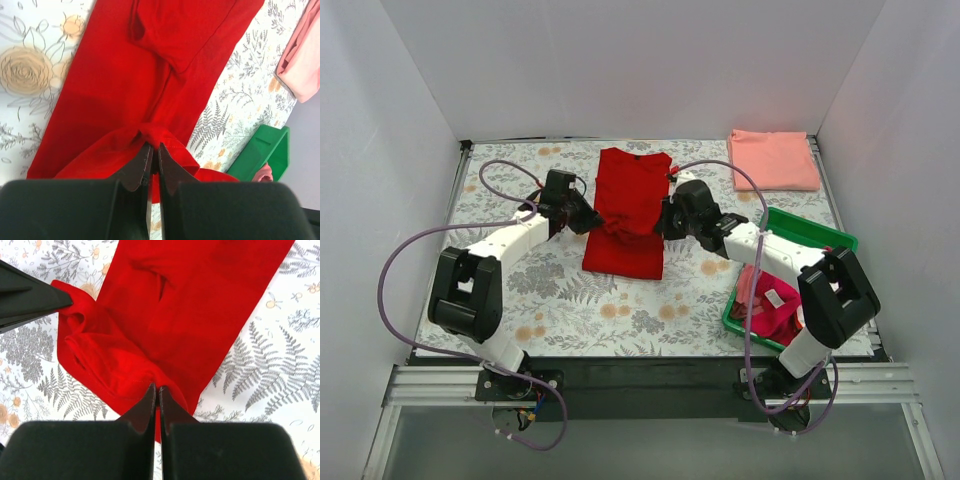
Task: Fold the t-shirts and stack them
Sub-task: Fold the tshirt
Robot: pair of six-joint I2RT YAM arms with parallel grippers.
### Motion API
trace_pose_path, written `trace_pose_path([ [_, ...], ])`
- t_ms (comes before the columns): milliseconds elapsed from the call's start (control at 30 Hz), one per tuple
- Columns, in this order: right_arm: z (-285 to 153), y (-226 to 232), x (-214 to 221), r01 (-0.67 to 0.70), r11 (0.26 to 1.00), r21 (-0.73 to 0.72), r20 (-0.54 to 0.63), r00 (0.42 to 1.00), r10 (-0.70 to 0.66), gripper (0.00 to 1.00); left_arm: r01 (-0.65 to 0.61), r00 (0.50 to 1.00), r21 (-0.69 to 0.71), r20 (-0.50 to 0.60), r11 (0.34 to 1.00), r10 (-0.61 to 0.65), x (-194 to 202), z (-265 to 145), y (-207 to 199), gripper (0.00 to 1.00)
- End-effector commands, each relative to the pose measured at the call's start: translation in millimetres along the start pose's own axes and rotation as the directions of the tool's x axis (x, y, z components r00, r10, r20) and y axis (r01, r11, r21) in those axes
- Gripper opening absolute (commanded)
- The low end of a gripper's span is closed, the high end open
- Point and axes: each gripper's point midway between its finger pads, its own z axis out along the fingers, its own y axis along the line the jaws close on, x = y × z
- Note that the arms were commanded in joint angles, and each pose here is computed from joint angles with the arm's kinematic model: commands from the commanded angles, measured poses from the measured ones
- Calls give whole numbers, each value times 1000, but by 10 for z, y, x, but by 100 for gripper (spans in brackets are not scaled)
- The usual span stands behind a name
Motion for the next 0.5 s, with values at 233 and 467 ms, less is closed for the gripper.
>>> trace_pose_path([
  [233, 228, -42, -381, 1, 998, -67, 16, 1000, 0, 1, -51, 999, 74, 0, 996, 51, -262, 151, -256, 0],
  [467, 407, -130, -398, -13, 997, -81, -12, 1000, 12, 1, -46, 999, 35, 26, 998, 45, -371, 286, -179, 0],
])
